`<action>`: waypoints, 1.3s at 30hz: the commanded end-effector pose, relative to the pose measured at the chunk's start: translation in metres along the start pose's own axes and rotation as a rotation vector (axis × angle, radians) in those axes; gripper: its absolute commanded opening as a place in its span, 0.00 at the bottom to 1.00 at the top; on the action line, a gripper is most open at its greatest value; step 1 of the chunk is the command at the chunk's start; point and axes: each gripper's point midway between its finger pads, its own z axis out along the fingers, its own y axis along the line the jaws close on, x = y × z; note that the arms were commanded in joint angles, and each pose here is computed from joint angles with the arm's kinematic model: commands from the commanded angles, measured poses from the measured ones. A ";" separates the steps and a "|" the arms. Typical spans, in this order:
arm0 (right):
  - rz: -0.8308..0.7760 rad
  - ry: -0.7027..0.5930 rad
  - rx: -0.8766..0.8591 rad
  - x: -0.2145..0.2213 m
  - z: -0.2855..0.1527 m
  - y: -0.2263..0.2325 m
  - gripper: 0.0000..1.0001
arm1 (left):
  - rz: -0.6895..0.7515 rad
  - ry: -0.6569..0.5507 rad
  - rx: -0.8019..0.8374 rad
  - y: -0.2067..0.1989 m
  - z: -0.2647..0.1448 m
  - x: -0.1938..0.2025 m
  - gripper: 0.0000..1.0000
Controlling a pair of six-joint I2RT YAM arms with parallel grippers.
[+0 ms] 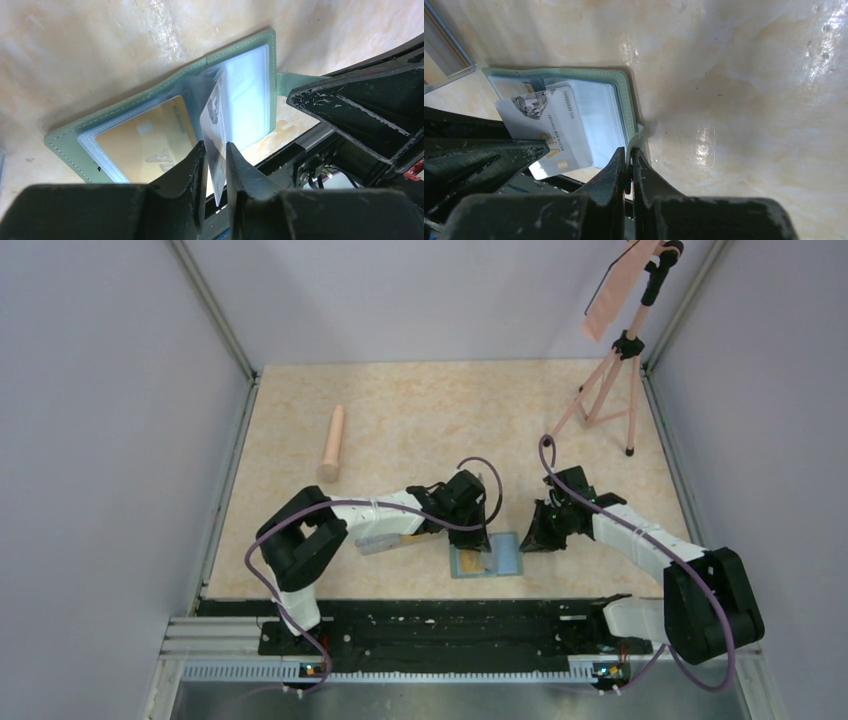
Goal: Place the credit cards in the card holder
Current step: Insert the credit card into the card holder.
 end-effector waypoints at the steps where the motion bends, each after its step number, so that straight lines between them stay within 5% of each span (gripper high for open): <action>1: -0.027 -0.053 -0.043 -0.020 -0.005 0.016 0.00 | 0.086 0.001 -0.093 0.002 -0.003 0.000 0.27; 14: -0.026 -0.056 -0.042 -0.021 -0.005 0.016 0.00 | 0.145 0.037 -0.198 0.011 -0.003 0.005 0.39; 39: -0.032 -0.056 -0.043 -0.020 -0.006 0.016 0.00 | 0.127 0.093 -0.251 0.019 0.002 0.015 0.40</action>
